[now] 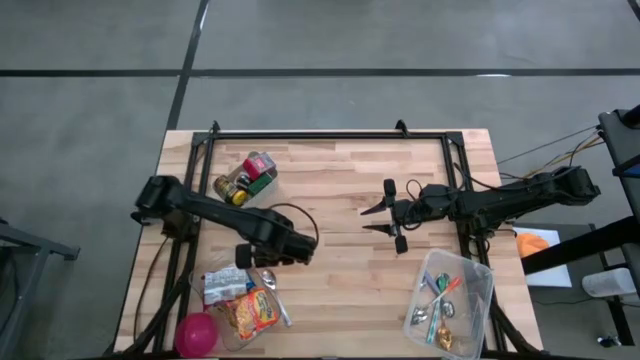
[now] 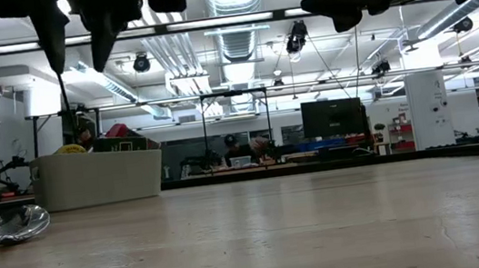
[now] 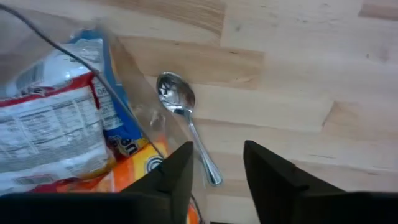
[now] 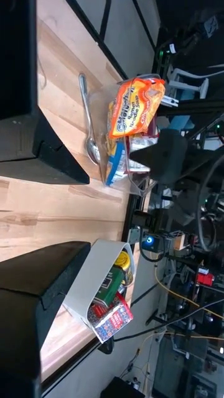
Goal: Pick & Place Food Item
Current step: Put the silver spoon into the white bin
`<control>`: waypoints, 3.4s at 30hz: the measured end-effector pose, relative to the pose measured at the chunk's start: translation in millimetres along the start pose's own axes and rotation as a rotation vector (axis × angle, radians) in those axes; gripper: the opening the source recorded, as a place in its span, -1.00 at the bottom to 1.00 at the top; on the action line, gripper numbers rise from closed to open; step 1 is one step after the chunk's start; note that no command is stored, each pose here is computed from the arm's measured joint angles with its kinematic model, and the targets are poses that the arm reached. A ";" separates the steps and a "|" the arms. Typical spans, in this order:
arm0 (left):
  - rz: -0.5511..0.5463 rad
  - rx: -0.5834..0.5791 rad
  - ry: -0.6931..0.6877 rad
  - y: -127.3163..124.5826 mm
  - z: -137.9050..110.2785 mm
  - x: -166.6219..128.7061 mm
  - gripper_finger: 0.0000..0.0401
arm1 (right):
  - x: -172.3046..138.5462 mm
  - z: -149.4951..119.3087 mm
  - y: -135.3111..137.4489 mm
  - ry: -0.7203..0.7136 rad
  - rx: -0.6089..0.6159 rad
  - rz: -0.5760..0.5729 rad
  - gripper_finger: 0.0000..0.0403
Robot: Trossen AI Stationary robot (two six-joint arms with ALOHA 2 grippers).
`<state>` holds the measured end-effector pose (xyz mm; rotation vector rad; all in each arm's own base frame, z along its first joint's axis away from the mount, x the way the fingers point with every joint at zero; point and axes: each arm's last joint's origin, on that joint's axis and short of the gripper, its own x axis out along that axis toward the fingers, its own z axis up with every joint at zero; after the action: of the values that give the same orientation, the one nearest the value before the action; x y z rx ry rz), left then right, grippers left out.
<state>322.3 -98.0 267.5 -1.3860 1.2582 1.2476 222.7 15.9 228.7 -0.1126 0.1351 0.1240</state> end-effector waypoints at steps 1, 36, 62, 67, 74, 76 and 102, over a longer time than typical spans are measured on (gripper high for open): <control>0.003 -0.007 0.001 -1.7 -0.5 2.5 -0.24 | 0.0 0.0 0.1 0.000 0.000 0.000 -0.22; 0.014 0.863 0.392 10.0 47.7 107.3 0.17 | 0.0 -0.7 0.2 0.007 0.000 0.001 -0.22; -0.038 0.881 0.415 18.5 55.0 131.7 0.17 | 0.0 -0.7 0.2 0.007 0.000 0.001 -0.22; -0.046 0.875 0.410 17.8 56.9 129.6 0.17 | 0.0 -0.7 0.2 0.007 0.000 0.001 -0.22; -0.067 0.859 0.405 17.2 55.5 117.9 0.17 | 0.0 -0.6 0.1 0.007 0.000 0.001 -0.22; -0.073 0.859 0.404 17.0 55.1 115.2 0.17 | 0.0 -0.6 0.1 0.007 0.000 0.001 -0.22; -0.020 0.893 0.328 20.5 58.6 114.0 0.17 | 0.0 -0.6 0.1 0.007 0.000 0.001 -0.22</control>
<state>293.7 -57.5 147.6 -0.9298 1.7215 0.3221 222.6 15.9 228.0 -0.1126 0.1418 0.1243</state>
